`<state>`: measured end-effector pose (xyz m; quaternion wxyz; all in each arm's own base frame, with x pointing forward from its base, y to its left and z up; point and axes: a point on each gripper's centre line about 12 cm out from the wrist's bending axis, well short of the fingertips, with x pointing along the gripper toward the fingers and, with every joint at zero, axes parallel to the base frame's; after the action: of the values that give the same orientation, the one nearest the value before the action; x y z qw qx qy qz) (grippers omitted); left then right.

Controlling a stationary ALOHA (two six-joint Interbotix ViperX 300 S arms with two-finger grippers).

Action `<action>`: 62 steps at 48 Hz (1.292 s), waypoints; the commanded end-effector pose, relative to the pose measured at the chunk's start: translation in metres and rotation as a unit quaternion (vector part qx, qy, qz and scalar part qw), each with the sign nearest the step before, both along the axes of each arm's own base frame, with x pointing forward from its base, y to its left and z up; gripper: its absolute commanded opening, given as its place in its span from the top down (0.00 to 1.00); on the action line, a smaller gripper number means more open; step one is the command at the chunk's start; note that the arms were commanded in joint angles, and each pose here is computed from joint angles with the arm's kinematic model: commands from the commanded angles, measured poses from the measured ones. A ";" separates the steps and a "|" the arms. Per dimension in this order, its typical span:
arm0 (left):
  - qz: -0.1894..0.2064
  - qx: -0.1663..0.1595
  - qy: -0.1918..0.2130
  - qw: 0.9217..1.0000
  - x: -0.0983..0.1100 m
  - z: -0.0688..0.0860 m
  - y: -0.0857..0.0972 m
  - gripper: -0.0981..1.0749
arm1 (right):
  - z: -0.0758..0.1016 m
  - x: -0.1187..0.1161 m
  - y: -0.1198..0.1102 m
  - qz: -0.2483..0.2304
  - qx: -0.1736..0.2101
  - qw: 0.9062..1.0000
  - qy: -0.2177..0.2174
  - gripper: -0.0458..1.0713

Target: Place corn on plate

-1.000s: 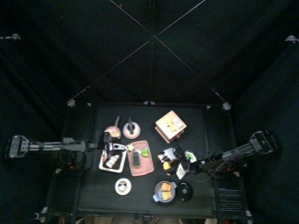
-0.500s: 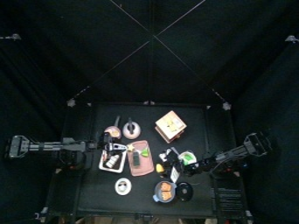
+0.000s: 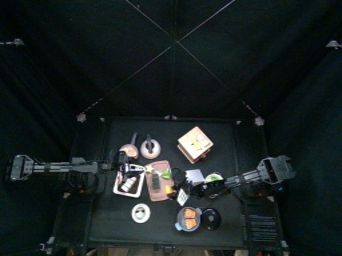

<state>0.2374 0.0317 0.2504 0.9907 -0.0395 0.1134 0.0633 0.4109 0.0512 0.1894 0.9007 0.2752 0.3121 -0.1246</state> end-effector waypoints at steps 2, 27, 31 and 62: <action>0.001 0.001 -0.011 1.000 0.001 0.006 0.001 0.20 | 0.019 0.007 -0.002 0.000 0.002 1.000 -0.027 0.40; 0.001 0.001 -0.017 1.000 -0.002 0.008 0.000 0.20 | 0.043 -0.002 -0.002 0.003 0.001 0.999 -0.054 0.40; 0.001 0.002 -0.017 1.000 -0.002 0.008 0.000 0.20 | 0.049 -0.004 0.000 0.007 0.000 0.998 -0.061 0.40; 0.001 0.002 -0.017 1.000 -0.002 0.007 0.000 0.20 | 0.052 0.017 0.027 0.054 0.014 0.995 -0.083 0.40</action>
<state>0.2341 0.0312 0.2518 0.9914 -0.0391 0.1081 0.0632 0.4216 0.0739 0.2222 0.9194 0.2750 0.2747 -0.0605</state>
